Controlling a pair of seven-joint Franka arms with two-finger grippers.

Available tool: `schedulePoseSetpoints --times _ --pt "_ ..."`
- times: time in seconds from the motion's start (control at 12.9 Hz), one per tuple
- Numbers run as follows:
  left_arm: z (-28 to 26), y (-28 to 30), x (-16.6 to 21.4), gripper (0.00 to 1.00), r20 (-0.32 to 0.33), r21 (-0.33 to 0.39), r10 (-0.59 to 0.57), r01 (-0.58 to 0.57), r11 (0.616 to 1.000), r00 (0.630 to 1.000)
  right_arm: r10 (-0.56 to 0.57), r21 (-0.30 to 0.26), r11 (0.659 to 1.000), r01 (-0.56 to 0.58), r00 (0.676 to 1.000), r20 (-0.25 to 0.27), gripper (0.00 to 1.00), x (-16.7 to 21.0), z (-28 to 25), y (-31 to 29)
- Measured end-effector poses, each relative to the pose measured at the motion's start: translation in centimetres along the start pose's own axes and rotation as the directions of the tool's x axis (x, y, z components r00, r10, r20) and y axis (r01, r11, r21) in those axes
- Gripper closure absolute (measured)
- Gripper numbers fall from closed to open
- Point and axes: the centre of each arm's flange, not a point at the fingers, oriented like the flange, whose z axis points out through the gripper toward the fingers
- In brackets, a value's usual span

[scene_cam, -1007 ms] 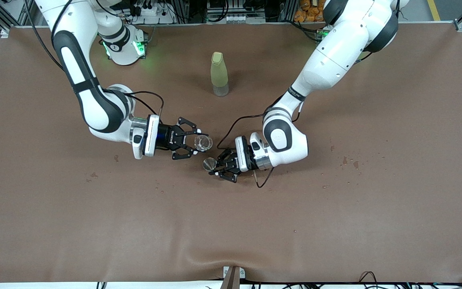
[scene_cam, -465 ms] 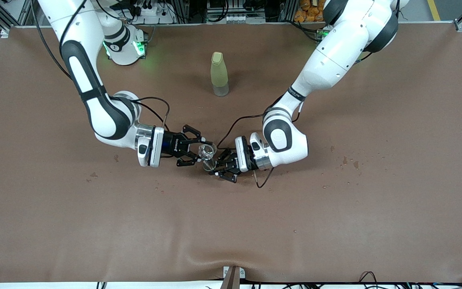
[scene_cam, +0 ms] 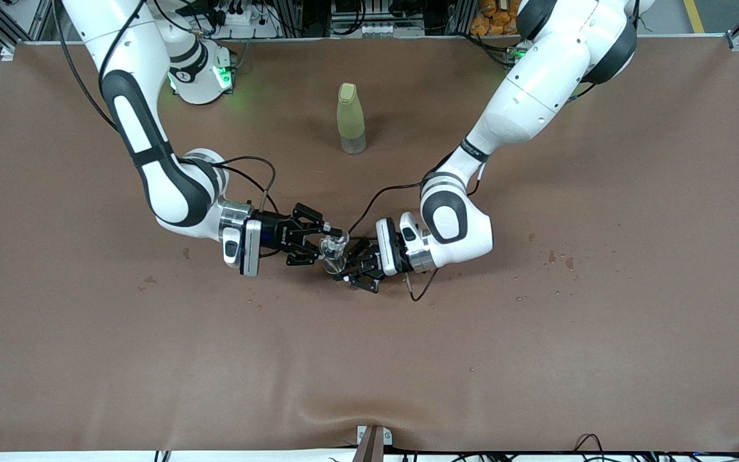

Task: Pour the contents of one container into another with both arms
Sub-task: 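Tilt the beaker with the right gripper, pouring liquid into the jigger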

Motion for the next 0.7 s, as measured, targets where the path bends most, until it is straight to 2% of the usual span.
schedulePoseSetpoints --times 0.39,0.7 --pt "0.0 -0.01 0.0 0.79 0.0 0.0 0.0 0.0 1.0 1.0 0.196 0.0 0.981 -0.196 0.981 0.0 0.5 -0.02 0.02 0.02" --pt "-0.01 -0.03 -0.01 0.79 0.0 0.0 0.0 0.0 1.0 1.0 0.359 0.001 0.933 -0.359 0.933 0.001 0.5 -0.09 0.16 -0.07"
